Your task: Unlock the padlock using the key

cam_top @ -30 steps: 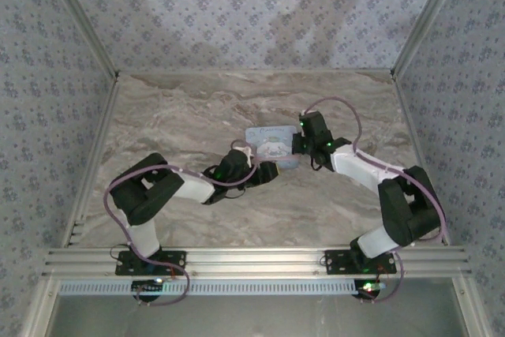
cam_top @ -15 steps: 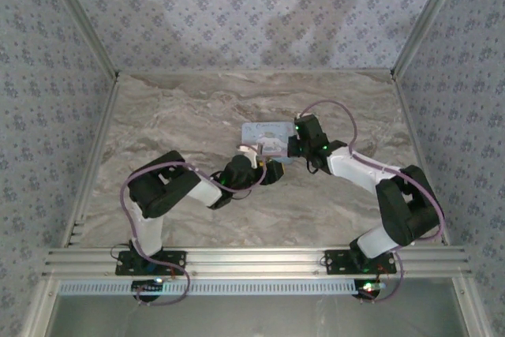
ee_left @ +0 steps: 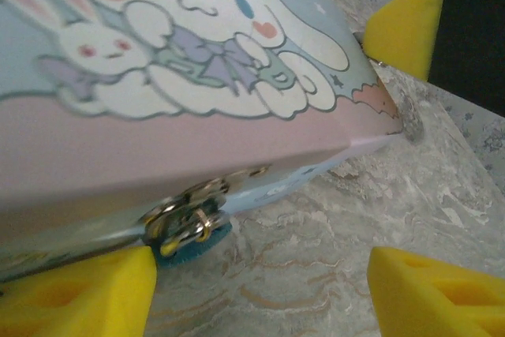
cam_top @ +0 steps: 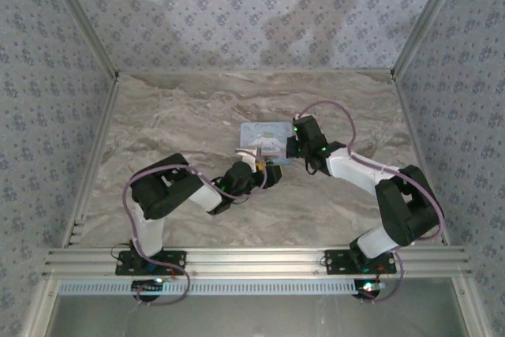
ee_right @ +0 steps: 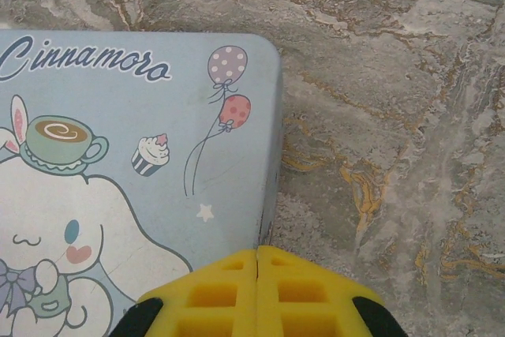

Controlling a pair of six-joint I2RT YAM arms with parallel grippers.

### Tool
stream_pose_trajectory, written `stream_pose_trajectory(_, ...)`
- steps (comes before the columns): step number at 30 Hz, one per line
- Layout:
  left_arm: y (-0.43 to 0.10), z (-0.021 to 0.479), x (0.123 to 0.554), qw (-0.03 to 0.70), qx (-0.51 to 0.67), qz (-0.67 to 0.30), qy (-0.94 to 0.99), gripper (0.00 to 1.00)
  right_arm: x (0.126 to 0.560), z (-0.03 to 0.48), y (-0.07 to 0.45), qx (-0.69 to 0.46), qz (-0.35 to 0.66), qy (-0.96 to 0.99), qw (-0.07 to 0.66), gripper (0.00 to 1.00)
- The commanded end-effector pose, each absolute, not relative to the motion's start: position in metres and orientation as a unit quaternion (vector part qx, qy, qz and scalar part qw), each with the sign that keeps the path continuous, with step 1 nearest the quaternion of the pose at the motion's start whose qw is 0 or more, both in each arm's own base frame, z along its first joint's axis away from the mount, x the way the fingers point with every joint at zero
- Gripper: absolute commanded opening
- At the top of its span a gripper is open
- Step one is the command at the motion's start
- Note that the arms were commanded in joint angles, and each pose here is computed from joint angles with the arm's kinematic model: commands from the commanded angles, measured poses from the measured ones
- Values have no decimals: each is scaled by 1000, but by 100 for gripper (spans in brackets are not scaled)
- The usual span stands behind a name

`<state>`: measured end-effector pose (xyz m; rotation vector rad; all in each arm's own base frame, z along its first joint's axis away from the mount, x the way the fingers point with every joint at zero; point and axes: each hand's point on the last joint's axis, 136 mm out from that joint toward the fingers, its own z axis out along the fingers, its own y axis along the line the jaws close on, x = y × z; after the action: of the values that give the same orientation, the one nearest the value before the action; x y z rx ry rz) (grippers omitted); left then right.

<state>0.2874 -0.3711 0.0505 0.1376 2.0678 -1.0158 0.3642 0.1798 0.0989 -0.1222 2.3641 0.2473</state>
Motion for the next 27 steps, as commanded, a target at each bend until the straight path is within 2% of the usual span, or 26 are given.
stream_pose_trajectory(1,-343,-48,244,277,110,-311,903,69,359,90,183,-47,96,926,361,0)
stream_pose_trajectory(5,-352,-38,244,282,128,-336,889,68,359,89,183,-50,95,927,359,0)
stream_pose_trajectory(16,-344,-28,257,298,47,-404,864,69,356,89,184,-49,91,927,360,0)
stream_pose_trajectory(27,-348,-38,252,270,17,-424,864,49,355,84,187,-52,96,928,358,0)
